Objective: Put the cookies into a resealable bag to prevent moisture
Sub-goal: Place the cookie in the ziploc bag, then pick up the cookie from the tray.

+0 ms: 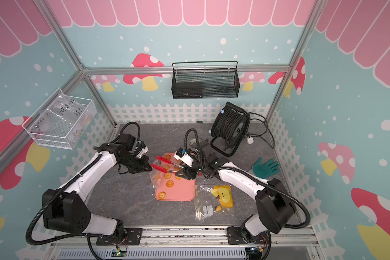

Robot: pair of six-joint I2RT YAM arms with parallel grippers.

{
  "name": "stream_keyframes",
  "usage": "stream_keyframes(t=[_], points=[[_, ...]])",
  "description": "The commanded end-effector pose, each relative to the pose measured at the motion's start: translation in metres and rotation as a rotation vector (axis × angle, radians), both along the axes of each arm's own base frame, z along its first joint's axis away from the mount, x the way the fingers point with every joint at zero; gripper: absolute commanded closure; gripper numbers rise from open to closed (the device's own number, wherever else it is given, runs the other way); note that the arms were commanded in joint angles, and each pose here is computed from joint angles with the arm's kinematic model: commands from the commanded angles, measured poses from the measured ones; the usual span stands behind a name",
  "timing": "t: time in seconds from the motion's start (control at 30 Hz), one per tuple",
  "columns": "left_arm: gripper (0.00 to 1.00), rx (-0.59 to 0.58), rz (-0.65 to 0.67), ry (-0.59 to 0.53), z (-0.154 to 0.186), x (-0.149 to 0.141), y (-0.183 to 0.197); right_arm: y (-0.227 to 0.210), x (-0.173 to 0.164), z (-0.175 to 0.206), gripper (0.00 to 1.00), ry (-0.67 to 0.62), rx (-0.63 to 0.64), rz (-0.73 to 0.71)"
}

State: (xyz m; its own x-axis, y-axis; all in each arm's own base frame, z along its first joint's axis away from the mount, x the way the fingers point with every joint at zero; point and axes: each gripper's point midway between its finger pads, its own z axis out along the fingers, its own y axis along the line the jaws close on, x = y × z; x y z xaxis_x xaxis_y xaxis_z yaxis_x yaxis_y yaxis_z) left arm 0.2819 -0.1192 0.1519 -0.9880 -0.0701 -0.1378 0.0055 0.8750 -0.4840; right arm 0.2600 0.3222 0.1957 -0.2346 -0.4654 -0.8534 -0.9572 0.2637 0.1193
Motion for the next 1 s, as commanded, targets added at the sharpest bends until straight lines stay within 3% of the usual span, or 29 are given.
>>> stream_keyframes(t=[0.0,0.1,0.3,0.6,0.97], points=[[1.0,0.05,-0.002,-0.029,0.005,-0.001,0.01,-0.031,0.003,-0.011,0.43,-0.076,-0.158,-0.069],[1.0,0.058,-0.001,-0.027,0.004,0.001,0.011,-0.052,-0.011,-0.046,0.42,-0.063,-0.32,-0.054],[1.0,0.054,-0.001,-0.026,0.005,0.007,0.009,-0.056,-0.033,-0.09,0.38,-0.07,-0.49,0.022],[1.0,0.044,-0.019,-0.021,0.005,0.008,0.001,-0.033,-0.027,-0.109,0.36,-0.095,-0.535,0.095],[1.0,0.044,-0.023,-0.031,0.008,0.01,-0.002,-0.022,-0.034,-0.12,0.45,-0.089,-0.613,0.179]])
